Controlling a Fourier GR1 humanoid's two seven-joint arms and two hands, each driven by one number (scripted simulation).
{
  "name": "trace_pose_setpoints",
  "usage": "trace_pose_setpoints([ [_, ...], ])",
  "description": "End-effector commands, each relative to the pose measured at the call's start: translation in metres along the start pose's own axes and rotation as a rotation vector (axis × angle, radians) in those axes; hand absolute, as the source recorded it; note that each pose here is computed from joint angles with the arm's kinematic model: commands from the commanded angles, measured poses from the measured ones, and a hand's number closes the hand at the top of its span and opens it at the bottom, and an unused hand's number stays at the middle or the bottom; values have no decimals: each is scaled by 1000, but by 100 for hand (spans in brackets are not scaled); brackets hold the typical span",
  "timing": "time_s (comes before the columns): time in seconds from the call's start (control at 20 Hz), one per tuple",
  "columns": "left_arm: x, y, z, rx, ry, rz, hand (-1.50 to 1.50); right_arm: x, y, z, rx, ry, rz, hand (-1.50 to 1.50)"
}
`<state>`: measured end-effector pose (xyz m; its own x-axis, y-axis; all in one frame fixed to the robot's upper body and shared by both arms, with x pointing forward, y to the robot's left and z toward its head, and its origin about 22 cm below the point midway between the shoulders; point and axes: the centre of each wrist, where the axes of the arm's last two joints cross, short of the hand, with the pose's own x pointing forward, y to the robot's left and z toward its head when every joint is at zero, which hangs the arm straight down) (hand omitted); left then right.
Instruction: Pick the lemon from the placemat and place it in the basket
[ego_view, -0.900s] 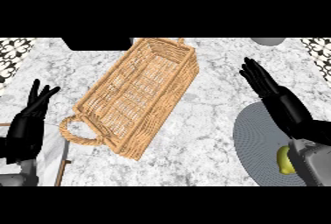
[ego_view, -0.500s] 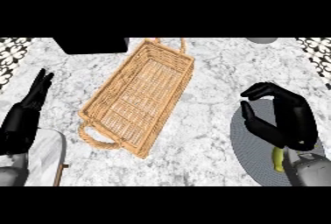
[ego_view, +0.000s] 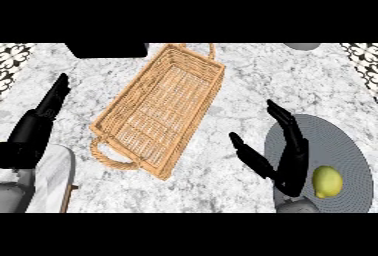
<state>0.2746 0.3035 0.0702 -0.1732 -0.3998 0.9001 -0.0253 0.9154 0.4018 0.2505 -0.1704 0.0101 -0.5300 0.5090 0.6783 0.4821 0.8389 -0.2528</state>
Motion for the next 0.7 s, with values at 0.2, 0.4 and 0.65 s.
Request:
trace_pose_setpoints([
  [0.2,2,13,4,20,24,-45,0,-48,-76,51,-50,137,577,-150],
  [0.4,1,14,2,42,22,-37,0,-63,-120,97,204,294,768,-150],
  [0.65,4,13,3,17,3,-33,0,-53,-152,116,401,464,898,-150],
])
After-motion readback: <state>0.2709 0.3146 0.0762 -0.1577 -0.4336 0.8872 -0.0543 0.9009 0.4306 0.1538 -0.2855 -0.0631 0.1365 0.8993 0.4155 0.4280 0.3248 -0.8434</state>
